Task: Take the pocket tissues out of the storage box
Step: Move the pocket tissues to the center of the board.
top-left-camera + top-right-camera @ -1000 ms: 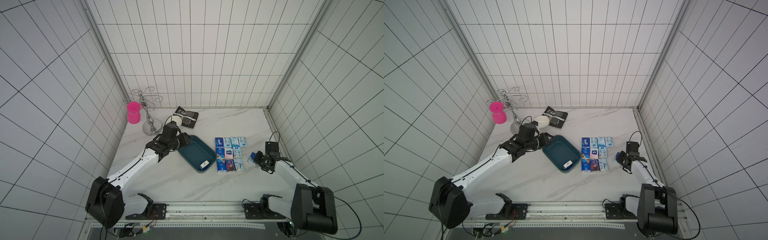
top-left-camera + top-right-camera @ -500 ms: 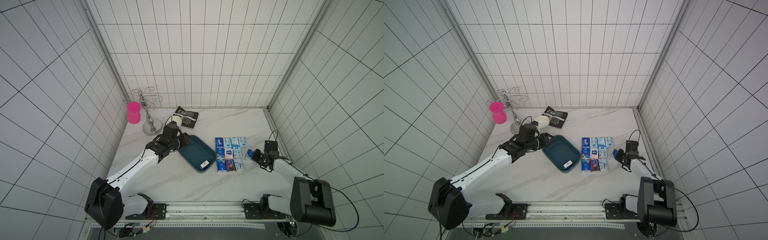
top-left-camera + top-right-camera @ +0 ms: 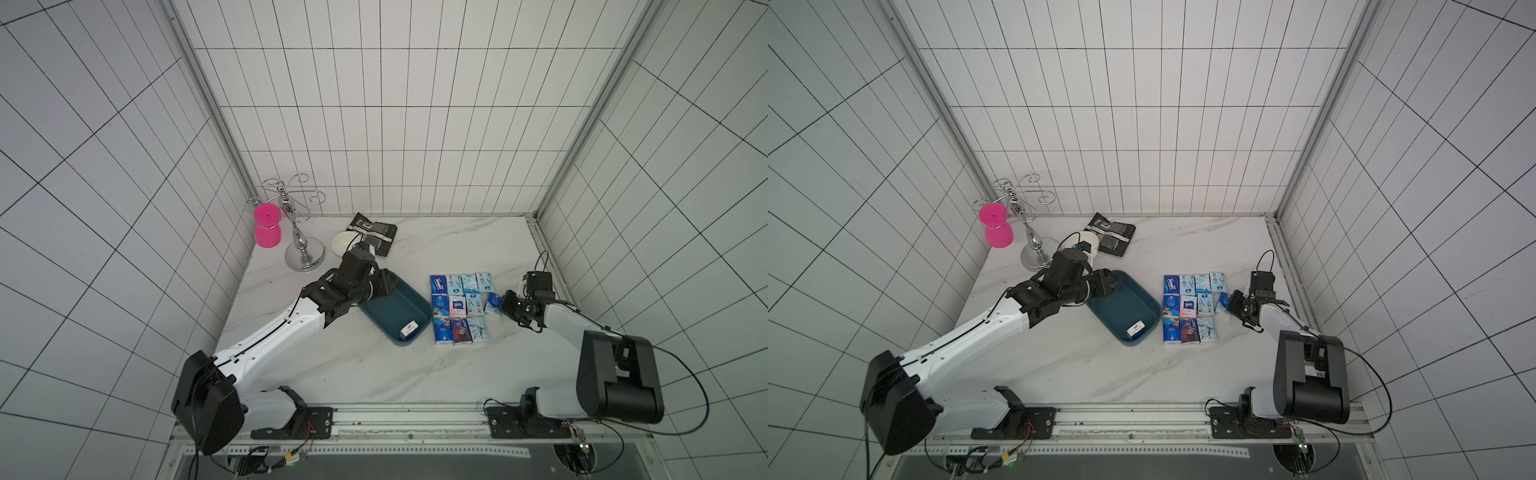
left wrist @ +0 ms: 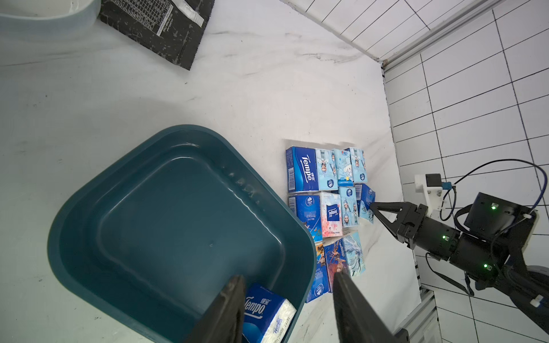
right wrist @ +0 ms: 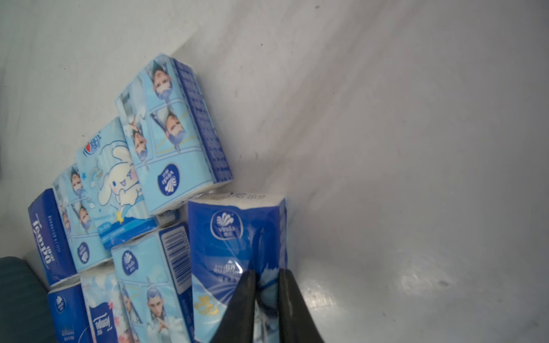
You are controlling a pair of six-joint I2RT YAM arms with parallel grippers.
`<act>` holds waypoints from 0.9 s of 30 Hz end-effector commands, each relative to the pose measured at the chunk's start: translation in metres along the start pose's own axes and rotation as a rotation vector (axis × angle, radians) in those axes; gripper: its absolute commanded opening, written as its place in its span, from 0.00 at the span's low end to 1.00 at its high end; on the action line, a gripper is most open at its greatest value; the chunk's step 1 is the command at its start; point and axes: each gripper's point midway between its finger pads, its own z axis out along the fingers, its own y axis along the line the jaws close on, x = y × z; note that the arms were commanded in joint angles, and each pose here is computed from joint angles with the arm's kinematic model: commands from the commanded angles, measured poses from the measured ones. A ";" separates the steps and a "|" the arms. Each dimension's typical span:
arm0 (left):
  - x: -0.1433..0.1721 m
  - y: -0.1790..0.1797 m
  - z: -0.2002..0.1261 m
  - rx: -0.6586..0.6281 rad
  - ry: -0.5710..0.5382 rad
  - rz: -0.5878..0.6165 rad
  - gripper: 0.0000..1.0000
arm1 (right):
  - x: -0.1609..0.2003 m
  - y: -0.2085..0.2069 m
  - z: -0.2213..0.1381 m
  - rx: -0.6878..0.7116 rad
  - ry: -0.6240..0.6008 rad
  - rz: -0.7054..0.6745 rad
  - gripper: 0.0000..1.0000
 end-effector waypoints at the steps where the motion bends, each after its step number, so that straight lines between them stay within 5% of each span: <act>1: -0.007 -0.001 -0.003 -0.016 -0.019 0.024 0.51 | 0.015 -0.010 -0.002 0.055 0.066 -0.005 0.20; 12: -0.010 -0.002 -0.004 -0.015 -0.027 0.021 0.51 | -0.004 -0.002 -0.037 0.067 -0.023 -0.025 0.30; 23: -0.007 0.003 -0.004 -0.024 -0.027 0.019 0.51 | 0.007 0.001 -0.008 -0.009 0.046 0.025 0.33; 27: -0.008 0.005 -0.005 -0.026 -0.031 0.014 0.51 | 0.009 -0.002 -0.003 -0.006 0.059 0.025 0.26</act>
